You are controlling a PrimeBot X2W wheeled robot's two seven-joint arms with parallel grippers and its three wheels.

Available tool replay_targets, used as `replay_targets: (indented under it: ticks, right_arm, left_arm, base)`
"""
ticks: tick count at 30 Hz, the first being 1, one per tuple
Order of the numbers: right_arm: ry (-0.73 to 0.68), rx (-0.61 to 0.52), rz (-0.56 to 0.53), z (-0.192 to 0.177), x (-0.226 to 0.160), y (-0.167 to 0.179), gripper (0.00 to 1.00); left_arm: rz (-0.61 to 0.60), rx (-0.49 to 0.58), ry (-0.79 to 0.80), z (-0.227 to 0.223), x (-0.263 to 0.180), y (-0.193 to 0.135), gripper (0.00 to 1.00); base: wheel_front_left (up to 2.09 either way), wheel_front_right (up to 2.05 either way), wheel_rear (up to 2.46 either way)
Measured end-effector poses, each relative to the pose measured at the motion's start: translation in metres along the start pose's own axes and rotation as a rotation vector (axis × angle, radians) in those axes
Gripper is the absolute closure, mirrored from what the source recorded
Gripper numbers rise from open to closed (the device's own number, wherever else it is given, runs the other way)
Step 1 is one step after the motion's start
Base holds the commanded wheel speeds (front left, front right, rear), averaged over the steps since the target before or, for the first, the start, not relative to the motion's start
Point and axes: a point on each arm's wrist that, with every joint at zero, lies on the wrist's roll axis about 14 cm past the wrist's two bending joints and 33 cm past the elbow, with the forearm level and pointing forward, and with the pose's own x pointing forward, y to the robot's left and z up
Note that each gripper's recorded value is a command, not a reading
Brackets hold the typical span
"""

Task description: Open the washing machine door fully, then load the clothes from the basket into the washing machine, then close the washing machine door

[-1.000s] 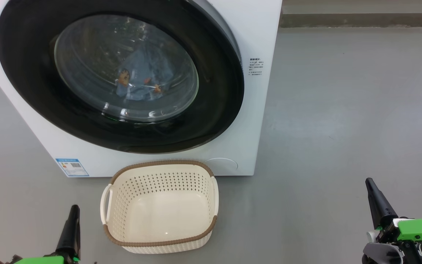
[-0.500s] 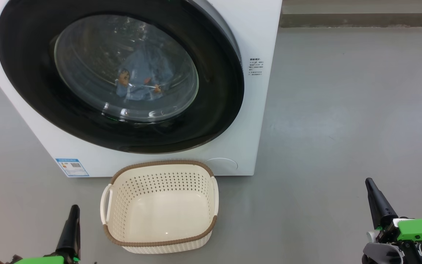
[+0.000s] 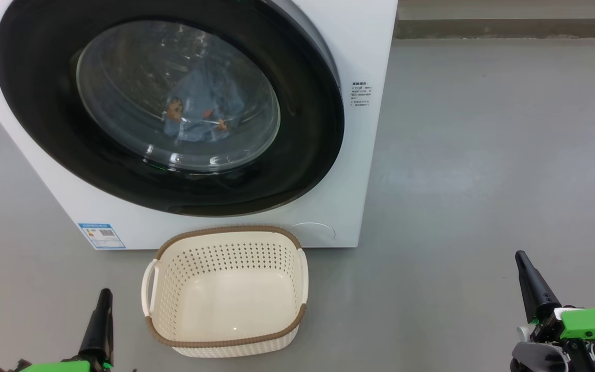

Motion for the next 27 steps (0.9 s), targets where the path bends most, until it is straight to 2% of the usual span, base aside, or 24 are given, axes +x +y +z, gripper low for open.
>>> replay_targets:
  ticks: [27]
  right_arm:
    - [0.0,0.0,0.0,-0.0001,0.0,0.0,1.0]
  left_arm:
    - [0.0,0.0,0.0,0.0,0.0,0.0,1.0]
  base:
    - [0.0,0.0,0.0]
